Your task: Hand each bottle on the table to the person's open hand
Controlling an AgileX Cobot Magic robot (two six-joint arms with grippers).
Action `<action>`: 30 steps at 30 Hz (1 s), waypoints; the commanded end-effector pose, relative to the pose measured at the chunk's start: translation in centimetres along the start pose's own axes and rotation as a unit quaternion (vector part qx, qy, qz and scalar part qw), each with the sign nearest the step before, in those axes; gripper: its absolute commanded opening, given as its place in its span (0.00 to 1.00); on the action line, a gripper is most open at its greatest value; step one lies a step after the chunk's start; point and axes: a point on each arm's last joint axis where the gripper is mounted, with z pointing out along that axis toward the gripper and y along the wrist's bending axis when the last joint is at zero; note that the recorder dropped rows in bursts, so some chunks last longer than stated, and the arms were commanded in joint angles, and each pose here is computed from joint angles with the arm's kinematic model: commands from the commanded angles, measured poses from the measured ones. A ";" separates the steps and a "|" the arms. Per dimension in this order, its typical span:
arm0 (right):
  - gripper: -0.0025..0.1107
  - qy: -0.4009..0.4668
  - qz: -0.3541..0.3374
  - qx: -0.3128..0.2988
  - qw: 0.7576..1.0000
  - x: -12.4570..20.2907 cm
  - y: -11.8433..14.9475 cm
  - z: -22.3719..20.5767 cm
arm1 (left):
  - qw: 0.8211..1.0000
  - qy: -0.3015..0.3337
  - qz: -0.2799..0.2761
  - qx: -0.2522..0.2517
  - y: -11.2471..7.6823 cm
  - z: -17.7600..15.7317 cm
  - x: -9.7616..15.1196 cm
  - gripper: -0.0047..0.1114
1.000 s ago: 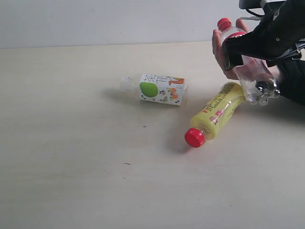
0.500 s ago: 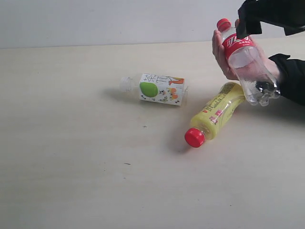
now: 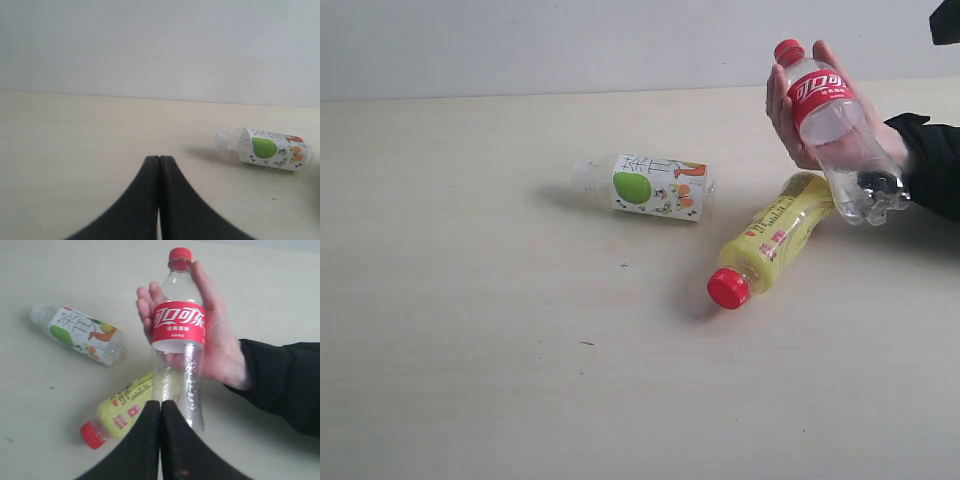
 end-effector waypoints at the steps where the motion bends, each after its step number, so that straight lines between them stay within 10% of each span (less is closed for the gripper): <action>1: 0.02 -0.053 -0.004 -0.042 0.998 4.3 0.7 -2.5 | 1.000 -0.003 -0.001 0.004 0.0 0.0 0.0 0.04; 14: 0.02 -0.213 0.022 -0.159 0.964 16.4 1.9 -1.3 | 1.000 -0.003 -0.001 0.004 0.0 0.0 0.0 0.04; 30: 0.02 -0.327 -0.047 -0.164 0.929 20.8 1.9 -0.8 | 1.000 -0.003 -0.001 0.004 0.0 0.0 0.0 0.04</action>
